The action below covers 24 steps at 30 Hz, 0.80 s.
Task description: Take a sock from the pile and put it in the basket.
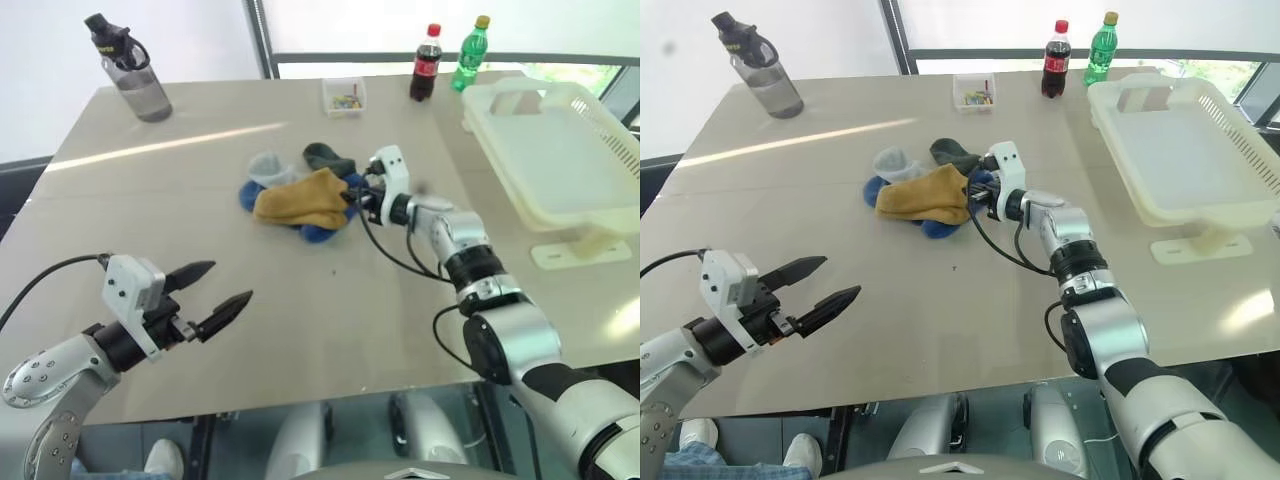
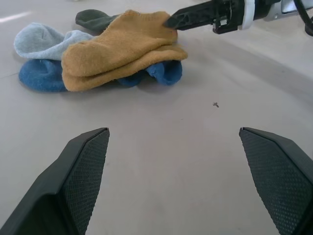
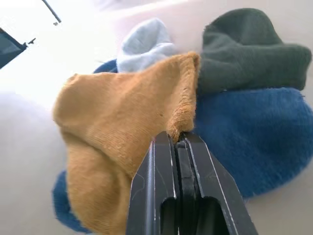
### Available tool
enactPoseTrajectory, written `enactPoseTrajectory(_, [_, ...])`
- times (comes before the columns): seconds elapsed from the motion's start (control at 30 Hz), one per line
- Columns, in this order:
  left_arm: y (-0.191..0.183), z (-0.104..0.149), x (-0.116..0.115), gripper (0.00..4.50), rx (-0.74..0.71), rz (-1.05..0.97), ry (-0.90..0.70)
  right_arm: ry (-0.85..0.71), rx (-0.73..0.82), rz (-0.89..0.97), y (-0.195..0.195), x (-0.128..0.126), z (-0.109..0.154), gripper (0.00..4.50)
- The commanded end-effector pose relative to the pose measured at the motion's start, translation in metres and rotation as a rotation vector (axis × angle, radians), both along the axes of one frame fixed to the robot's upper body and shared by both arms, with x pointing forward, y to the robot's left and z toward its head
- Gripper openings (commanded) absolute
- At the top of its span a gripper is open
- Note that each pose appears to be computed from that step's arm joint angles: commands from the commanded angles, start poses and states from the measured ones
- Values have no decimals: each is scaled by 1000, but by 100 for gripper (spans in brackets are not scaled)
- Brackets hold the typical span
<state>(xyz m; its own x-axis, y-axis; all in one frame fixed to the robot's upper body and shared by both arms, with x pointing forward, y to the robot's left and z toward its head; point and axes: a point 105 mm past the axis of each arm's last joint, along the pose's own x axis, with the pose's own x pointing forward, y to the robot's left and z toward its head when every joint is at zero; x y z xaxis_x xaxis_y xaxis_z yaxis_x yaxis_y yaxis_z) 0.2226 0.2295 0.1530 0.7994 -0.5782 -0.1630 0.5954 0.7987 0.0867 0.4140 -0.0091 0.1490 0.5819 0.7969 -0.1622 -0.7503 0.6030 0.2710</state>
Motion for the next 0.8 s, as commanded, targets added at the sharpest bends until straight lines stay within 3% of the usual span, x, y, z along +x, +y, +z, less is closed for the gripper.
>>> enactPoseTrajectory(0.03, [-3, 8, -1, 450, 23, -15, -41, 42, 23, 53, -9, -20, 9, 4])
enactPoseTrajectory(0.4, [-8, 7, 5, 450, 17, -38, -40, 197, -133, 31, -71, -71, -18, 4])
enactPoseTrajectory(0.67, [-10, 8, 7, 450, 19, -51, -38, 230, -310, 186, -111, -116, -44, 4])
enactPoseTrajectory(0.8, [-11, 8, 8, 450, 19, -55, -37, 197, -396, 115, -137, -106, -51, 4])
